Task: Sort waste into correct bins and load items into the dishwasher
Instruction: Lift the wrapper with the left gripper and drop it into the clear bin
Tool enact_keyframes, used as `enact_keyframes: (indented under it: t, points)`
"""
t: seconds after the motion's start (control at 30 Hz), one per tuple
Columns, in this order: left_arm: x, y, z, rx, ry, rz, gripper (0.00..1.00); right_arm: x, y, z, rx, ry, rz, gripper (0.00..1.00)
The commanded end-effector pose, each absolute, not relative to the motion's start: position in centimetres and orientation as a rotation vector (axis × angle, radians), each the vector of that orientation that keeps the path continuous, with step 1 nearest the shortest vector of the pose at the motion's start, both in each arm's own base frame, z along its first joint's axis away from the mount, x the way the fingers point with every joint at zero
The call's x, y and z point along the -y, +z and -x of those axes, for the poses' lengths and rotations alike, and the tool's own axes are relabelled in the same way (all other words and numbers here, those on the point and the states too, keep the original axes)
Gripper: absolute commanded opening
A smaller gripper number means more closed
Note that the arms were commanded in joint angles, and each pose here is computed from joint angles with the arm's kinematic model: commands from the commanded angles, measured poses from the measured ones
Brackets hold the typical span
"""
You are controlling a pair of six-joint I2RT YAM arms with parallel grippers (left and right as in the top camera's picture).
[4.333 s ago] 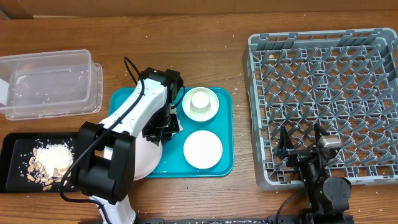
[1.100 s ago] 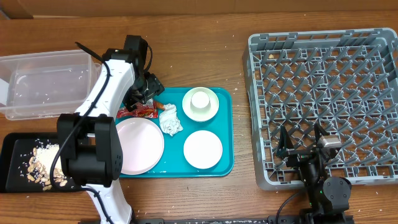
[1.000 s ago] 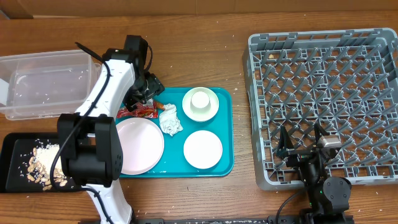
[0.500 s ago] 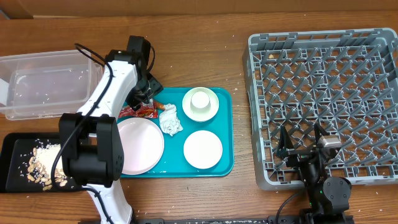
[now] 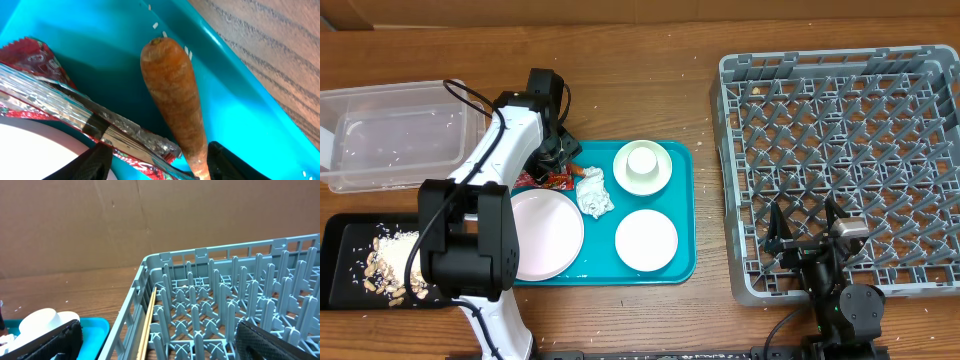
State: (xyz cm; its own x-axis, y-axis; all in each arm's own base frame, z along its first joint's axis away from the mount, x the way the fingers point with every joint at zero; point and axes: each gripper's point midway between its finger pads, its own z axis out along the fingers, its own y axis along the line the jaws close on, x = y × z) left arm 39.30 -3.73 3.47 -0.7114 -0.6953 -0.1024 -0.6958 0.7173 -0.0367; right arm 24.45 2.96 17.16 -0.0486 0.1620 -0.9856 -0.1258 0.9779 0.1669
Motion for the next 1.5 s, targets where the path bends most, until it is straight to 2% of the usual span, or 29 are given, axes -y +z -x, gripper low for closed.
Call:
enact_keyframes:
  t: [0.0, 0.3, 0.33, 0.37, 0.4, 0.43, 0.7, 0.97, 1.23, 1.47]
  points:
    - [3.3, 3.1, -39.2, -2.794, 0.055, 1.158, 0.61, -3.0, 17.0, -24.5, -1.599, 0.23, -0.026, 1.0]
    - [3.1, 3.5, -38.8, -2.804, 0.08, 1.161, 0.34, -3.0, 17.0, -24.5, -1.599, 0.23, -0.026, 1.0]
    - [3.1, 3.6, -38.8, -2.803, 0.084, 1.16, 0.29, -3.0, 17.0, -24.5, -1.599, 0.23, -0.026, 1.0]
    - [2.9, 3.8, -38.8, -2.801, 0.095, 1.159, 0.14, -3.0, 17.0, -24.5, -1.599, 0.23, -0.026, 1.0]
    - [2.9, 3.9, -38.7, -2.8, 0.096, 1.158, 0.06, -3.0, 17.0, -24.5, -1.599, 0.23, -0.026, 1.0]
    - [2.9, 4.1, -38.7, -2.803, 0.096, 1.156, 0.04, -3.0, 17.0, -24.5, -1.599, 0.23, -0.026, 1.0]
    - [3.1, 7.9, -39.2, -2.816, 0.098, 1.103, 0.04, -3.0, 17.0, -24.5, -1.599, 0.23, -0.026, 1.0]
    - [1.5, 14.6, -40.2, -2.739, 0.188, 1.031, 0.04, -3.0, 17.0, -24.5, -1.599, 0.23, -0.026, 1.0]
    - [-3.9, 21.9, -41.1, -2.498, 0.31, 1.097, 0.04, -3.0, 17.0, -24.5, -1.599, 0.23, -0.026, 1.0]
    - [-9.2, 23.0, -41.9, -2.352, 0.35, 1.224, 0.04, -3.0, 17.0, -24.5, -1.599, 0.23, -0.026, 1.0]
